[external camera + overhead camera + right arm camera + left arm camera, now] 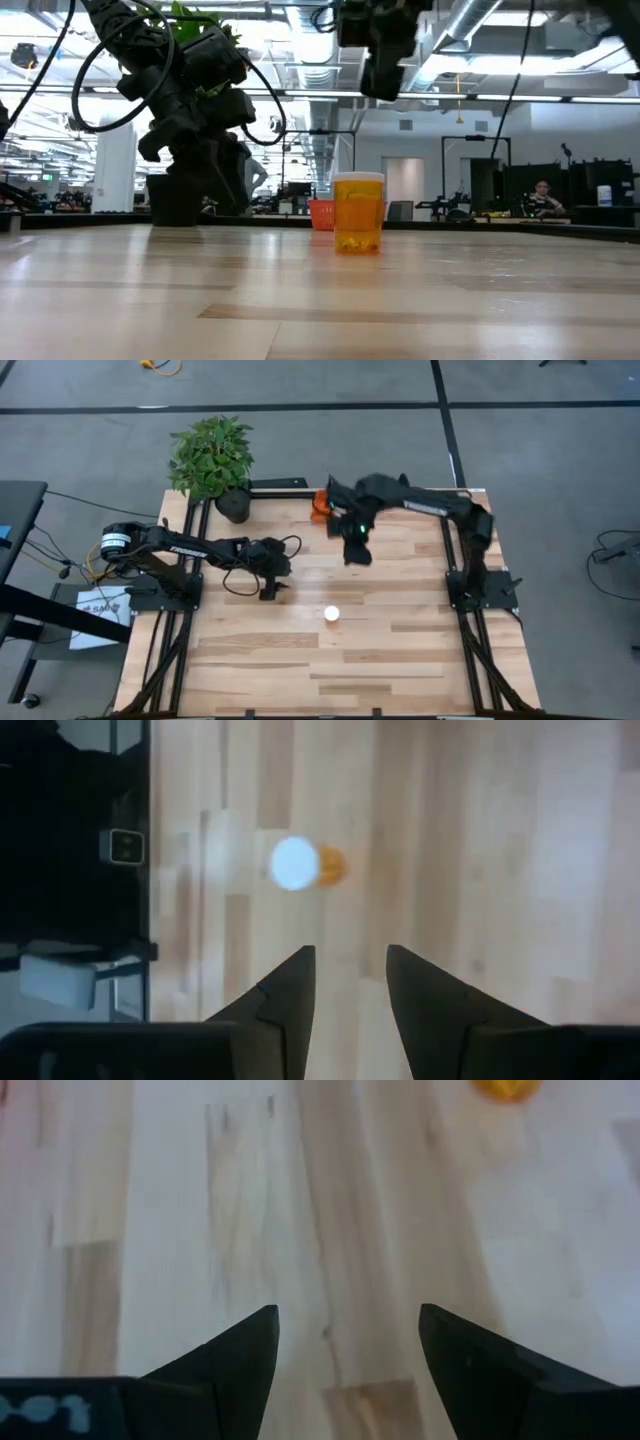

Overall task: Pick and place pill bottles into a basket
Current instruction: Put the orange medicine bottle into the orange bin

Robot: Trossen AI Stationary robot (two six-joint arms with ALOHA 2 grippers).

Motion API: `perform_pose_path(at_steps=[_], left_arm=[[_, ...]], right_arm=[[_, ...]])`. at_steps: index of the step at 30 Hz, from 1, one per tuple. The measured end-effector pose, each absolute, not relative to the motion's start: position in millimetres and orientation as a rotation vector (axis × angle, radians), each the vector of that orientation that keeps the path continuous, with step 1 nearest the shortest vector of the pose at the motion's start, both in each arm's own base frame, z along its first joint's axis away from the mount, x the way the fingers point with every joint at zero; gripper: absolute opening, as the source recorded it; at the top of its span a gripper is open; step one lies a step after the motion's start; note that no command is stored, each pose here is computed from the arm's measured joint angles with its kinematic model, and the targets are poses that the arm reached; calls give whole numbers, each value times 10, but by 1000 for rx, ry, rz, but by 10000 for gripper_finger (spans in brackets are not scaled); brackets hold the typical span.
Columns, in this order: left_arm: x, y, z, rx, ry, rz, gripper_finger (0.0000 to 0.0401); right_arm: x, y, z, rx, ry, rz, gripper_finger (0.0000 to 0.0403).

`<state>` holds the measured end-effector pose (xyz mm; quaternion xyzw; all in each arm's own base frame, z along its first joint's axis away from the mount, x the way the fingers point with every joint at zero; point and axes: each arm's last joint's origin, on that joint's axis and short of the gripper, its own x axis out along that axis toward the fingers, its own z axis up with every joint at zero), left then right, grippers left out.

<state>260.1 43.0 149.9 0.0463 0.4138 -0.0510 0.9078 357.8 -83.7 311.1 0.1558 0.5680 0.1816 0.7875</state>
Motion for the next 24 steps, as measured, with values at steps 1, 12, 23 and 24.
perform_pose_path(at_steps=[1, 12, 23, 24], left_arm=[[2610, 427, 1508, 90, 839, -112, 233], [2698, 394, 1590, 13, 718, -125, 233], [2709, 327, 1590, -62, 725, -100, 233], [2710, 322, 1590, -69, 725, -99, 233]], right_arm=[[3549, -740, 3077, 332, 1205, 389, 118], [2891, -52, 2437, 254, 732, 126, 98], [2674, 220, 1804, 140, 574, 31, 98], [2699, 236, 1785, 131, 564, 41, 98]])
